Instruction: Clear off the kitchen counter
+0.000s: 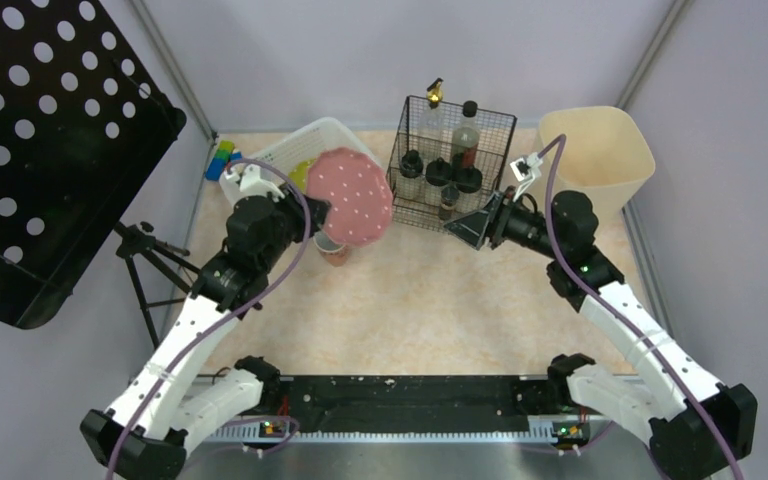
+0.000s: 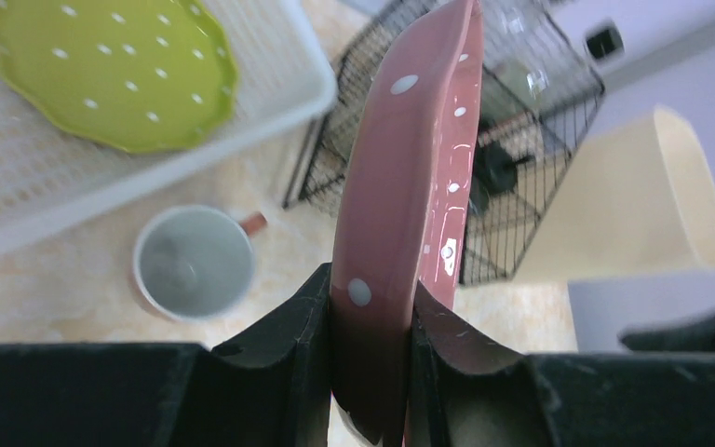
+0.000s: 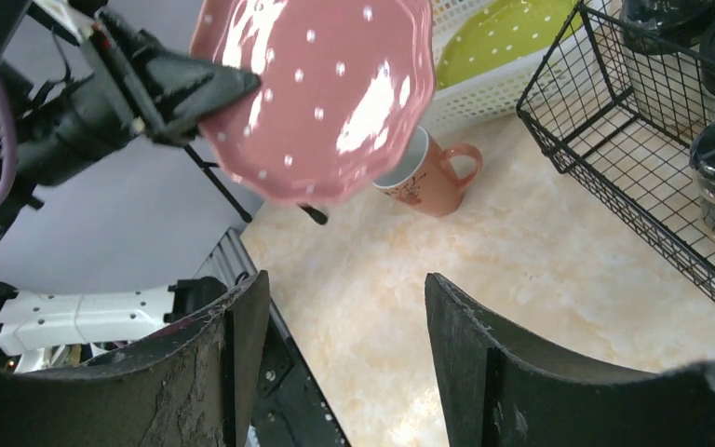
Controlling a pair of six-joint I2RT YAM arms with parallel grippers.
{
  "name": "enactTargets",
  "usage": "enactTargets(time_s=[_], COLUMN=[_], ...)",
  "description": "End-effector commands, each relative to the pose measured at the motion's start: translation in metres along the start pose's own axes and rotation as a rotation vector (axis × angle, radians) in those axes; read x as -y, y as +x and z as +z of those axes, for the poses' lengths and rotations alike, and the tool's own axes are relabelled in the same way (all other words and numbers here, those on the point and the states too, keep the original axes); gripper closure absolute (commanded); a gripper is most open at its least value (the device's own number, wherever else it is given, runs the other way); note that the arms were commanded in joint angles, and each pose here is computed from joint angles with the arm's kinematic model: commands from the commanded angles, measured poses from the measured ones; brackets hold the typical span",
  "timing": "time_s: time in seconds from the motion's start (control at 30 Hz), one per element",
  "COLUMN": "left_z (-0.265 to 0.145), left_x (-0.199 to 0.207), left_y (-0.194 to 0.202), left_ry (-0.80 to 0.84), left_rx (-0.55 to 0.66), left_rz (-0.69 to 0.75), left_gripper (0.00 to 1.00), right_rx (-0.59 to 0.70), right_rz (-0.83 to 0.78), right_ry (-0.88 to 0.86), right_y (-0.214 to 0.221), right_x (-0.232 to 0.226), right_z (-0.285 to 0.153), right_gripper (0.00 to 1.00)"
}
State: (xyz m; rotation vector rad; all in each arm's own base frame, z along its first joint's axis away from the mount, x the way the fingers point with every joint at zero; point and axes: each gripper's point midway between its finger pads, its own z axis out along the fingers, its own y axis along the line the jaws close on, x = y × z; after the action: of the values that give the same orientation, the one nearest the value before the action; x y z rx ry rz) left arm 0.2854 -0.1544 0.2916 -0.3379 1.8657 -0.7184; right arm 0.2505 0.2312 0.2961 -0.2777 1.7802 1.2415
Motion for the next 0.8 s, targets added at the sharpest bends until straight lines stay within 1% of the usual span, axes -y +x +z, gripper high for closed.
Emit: enactTargets(time_s=[0.0,0.2,0.33,0.4,0.53,0.77], left_z=[-0.009,0.024,0.061,0.077,0.104,0.149], left_x=[0.054,0.035,0.014,0.002,-0.026,-0.069], left_y=[-0.109,-0.143,-0.155,-0.16,-0.169,-0.169], left_ry=[0.222,0.191,0.203,0.184,0.117,0.069], left_rx=[0.306,0.366,0.336,0.328,0.326,0.289], left_rz=[-0.124,-0.204,-0.307,-0.342,-0.375,-0.424], left_gripper=[1.0,1.0,1.0,1.0,1.0,1.0], right_rx=[0.036,0.031,0.021,0.021,0.017,0.008], right_rz=[-0.035,-0.001,0.009,0.017,0.029,0.036], right_ry=[-0.007,-0.047,-0.056,-0.061,-0.081,-0.09], right_y=[-0.002,0.007,0.014,0.018,0.025,0.034], right_x=[-0.003,-0.01,-0.011,-0.011,-0.013,-0.012], right_z=[-0.009,-0.014,-0.018,-0.02,-0.024,-0.027], right_gripper=[0.39,0.39,0.39,0.39,0.39,0.39])
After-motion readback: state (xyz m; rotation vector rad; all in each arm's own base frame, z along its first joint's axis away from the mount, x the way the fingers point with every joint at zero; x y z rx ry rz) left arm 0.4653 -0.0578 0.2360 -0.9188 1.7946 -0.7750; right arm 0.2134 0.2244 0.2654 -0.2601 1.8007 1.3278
